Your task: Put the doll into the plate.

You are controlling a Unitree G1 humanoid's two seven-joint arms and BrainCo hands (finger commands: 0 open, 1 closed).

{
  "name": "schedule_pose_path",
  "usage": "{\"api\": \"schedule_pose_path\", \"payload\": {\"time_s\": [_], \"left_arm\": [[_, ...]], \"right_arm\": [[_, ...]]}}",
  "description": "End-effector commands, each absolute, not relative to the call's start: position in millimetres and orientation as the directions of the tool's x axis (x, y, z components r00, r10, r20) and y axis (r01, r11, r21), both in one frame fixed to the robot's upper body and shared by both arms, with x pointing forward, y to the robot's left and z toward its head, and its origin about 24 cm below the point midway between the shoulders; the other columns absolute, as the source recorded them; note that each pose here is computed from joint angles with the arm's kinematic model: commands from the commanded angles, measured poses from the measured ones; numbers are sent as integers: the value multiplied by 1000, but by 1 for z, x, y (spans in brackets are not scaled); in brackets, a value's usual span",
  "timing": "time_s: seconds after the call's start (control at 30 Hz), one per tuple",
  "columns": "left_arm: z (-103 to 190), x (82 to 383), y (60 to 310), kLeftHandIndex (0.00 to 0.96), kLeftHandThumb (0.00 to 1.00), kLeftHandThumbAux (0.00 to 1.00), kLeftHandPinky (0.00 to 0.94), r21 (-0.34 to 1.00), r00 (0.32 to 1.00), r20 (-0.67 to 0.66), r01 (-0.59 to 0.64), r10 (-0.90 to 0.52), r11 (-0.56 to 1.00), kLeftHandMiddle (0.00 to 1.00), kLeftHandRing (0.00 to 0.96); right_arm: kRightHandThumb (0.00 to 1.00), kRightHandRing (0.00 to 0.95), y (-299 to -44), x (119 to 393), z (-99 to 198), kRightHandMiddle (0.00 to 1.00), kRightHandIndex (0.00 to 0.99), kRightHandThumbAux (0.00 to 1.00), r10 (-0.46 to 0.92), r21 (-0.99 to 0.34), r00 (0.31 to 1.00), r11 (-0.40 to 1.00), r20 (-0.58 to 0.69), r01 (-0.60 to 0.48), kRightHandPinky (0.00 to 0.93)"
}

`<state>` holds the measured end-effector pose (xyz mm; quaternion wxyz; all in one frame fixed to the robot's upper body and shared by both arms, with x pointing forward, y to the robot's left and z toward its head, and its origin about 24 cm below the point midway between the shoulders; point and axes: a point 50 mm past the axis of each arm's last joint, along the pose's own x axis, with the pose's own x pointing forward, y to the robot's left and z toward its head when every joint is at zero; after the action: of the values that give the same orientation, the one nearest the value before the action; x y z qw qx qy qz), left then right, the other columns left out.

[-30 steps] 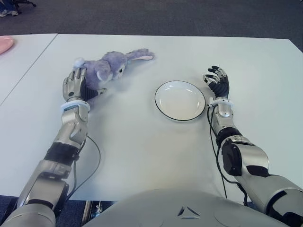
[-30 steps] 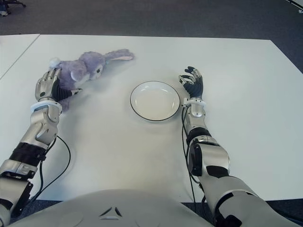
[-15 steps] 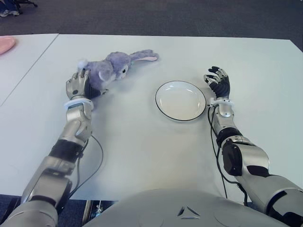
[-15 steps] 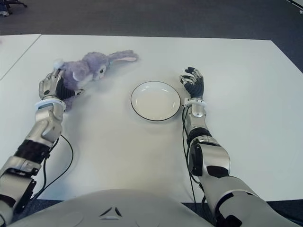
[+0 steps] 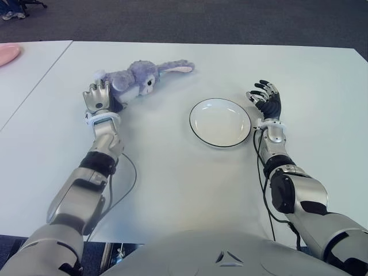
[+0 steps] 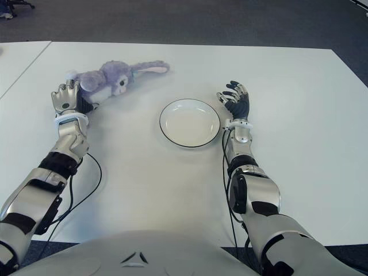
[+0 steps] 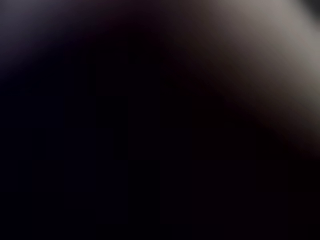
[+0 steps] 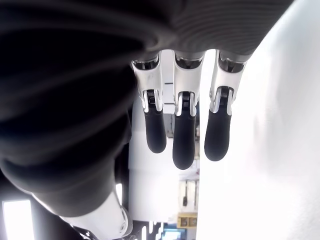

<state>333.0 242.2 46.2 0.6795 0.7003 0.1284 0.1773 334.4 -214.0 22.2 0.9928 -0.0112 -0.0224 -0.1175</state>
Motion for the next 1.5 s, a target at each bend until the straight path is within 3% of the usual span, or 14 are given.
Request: {"api": "schedule_pose_path", "payload": {"time_s": [0.03,0.27,0.4,0.67,0.9,1.0,1.17,1.33,1.5], "left_arm": [[-22,304,230,598,177,650,559,979,854,-198,197,480,53,345,382],[-24,307,231,578,274,629,640,979,826,-199,186,527,77,521,538],[-24,308,232,565,289,622,668,979,818,-200,187,540,80,570,580],[-24,309,234,548,267,620,707,975,816,-214,213,537,65,628,636],[-24,309,237,599,235,643,761,976,835,-204,217,511,36,709,709],[-19,313,236,616,237,646,774,984,863,-156,176,481,4,728,726],[-4,320,222,558,233,652,686,998,908,-35,54,418,-35,683,672],[9,315,217,562,236,674,631,998,943,61,-55,326,-28,646,629],[25,301,206,624,281,716,693,989,961,142,-145,236,-5,680,667]], "right_arm": [[264,339,-206,257,-81,265,199,894,-248,9,867,960,-433,279,414],[227,352,-207,257,-81,267,195,888,-245,25,865,958,-439,284,424],[201,357,-207,257,-81,268,190,883,-242,28,865,959,-439,283,425],[155,365,-207,257,-80,272,199,872,-240,26,868,960,-436,279,432],[130,375,-207,257,-80,281,212,870,-239,22,869,961,-432,275,446],[124,379,-207,257,-80,281,213,868,-237,18,872,963,-428,270,450],[113,386,-207,257,-80,279,207,867,-235,12,873,964,-427,266,453],[111,386,-206,257,-80,283,214,871,-235,13,873,964,-427,266,446],[117,384,-206,257,-80,288,226,874,-233,15,874,964,-426,264,443]]}}
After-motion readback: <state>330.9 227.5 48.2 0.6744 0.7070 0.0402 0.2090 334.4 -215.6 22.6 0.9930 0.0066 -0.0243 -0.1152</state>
